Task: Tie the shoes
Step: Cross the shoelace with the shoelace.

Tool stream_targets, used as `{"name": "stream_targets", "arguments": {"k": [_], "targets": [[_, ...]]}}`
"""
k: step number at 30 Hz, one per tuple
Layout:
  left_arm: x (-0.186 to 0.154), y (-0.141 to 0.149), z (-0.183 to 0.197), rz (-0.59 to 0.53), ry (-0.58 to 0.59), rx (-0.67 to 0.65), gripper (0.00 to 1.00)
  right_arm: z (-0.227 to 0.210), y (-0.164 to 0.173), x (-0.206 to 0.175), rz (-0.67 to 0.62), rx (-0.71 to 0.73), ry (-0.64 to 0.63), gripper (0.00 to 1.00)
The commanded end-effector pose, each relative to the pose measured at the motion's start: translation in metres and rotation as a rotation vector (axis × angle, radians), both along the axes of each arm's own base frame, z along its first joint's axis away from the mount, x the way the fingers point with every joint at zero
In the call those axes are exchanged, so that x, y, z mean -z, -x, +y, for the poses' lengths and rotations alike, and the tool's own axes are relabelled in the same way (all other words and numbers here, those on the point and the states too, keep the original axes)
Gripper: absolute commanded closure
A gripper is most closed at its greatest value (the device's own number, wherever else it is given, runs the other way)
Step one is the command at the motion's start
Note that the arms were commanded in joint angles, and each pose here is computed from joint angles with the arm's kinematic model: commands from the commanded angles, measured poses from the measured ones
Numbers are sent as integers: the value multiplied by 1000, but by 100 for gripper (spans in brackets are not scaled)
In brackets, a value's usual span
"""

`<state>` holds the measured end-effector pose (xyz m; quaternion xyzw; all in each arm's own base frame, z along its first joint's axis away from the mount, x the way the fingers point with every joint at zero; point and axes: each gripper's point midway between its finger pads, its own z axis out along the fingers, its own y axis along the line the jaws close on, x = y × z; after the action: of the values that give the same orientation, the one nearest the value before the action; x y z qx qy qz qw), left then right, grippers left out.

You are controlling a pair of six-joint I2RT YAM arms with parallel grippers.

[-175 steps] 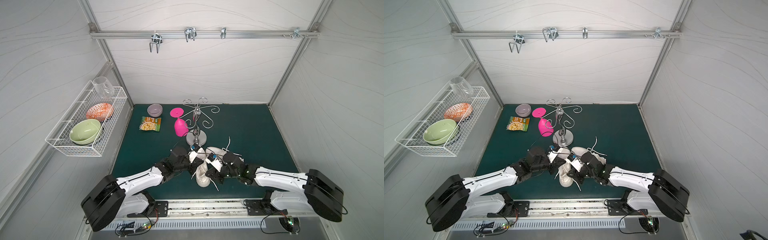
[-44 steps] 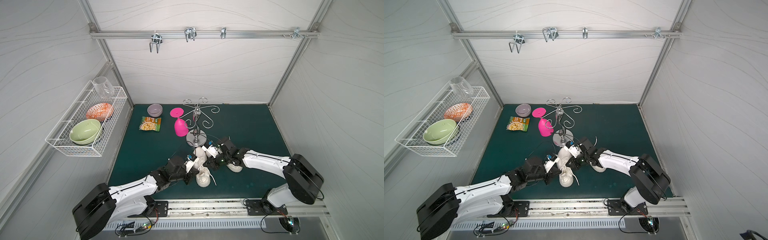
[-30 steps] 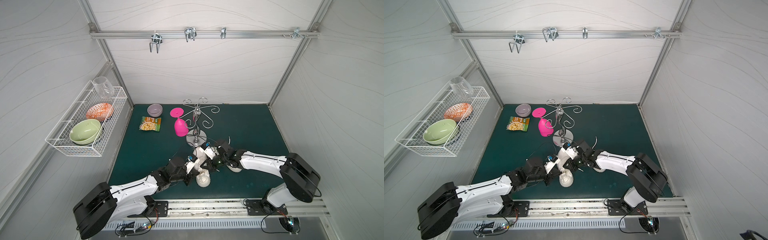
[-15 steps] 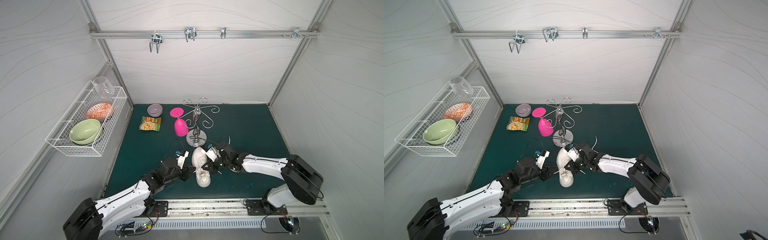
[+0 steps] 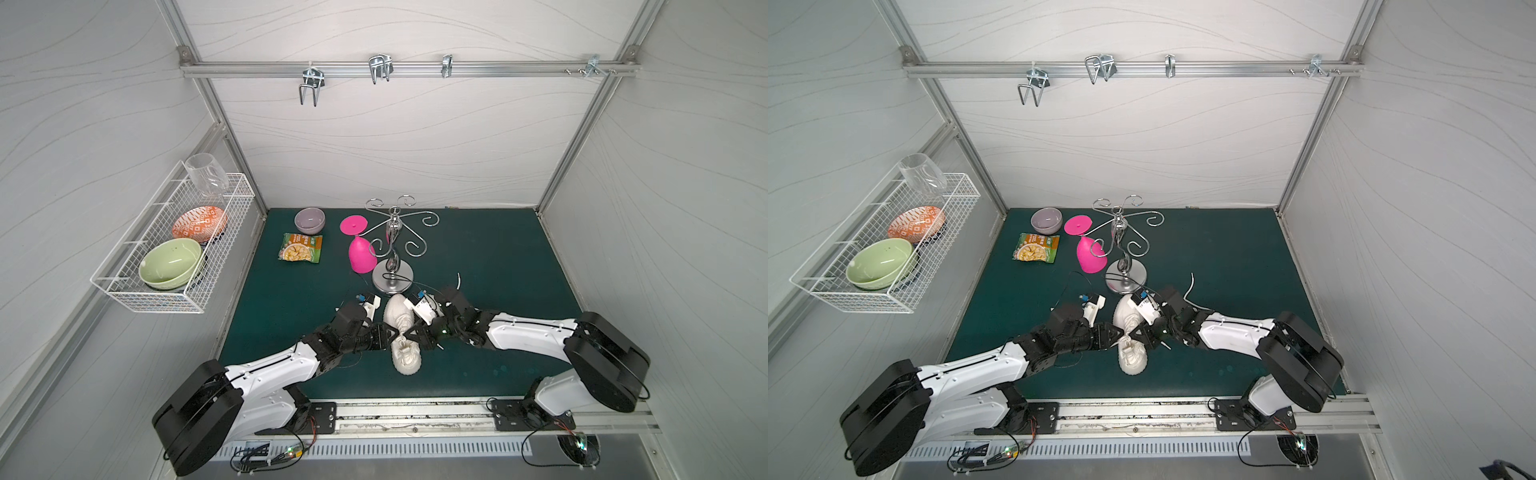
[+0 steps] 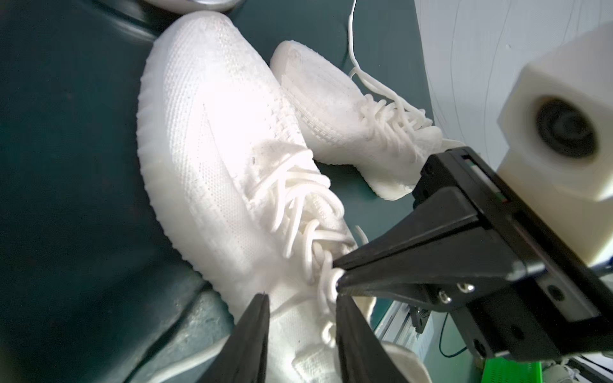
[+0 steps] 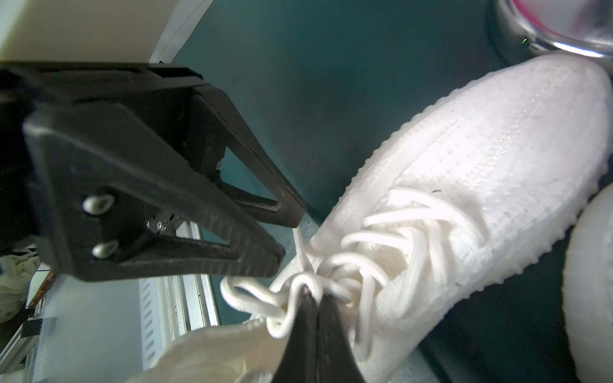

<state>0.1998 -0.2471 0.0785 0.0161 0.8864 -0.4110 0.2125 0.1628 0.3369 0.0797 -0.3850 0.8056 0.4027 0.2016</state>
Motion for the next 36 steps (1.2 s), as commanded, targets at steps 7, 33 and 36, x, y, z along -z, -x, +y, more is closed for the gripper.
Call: {"name": "stream_targets", "arguments": {"k": [7, 33, 36], "targets": [[-22, -16, -23, 0, 96, 9, 66, -5, 10, 9, 27, -17, 30, 100], [-19, -18, -23, -61, 99, 24, 100, 4, -6, -21, -41, 21, -32, 100], [-21, -21, -22, -89, 108, 13, 100, 9, -10, -24, -48, 21, -42, 100]]}}
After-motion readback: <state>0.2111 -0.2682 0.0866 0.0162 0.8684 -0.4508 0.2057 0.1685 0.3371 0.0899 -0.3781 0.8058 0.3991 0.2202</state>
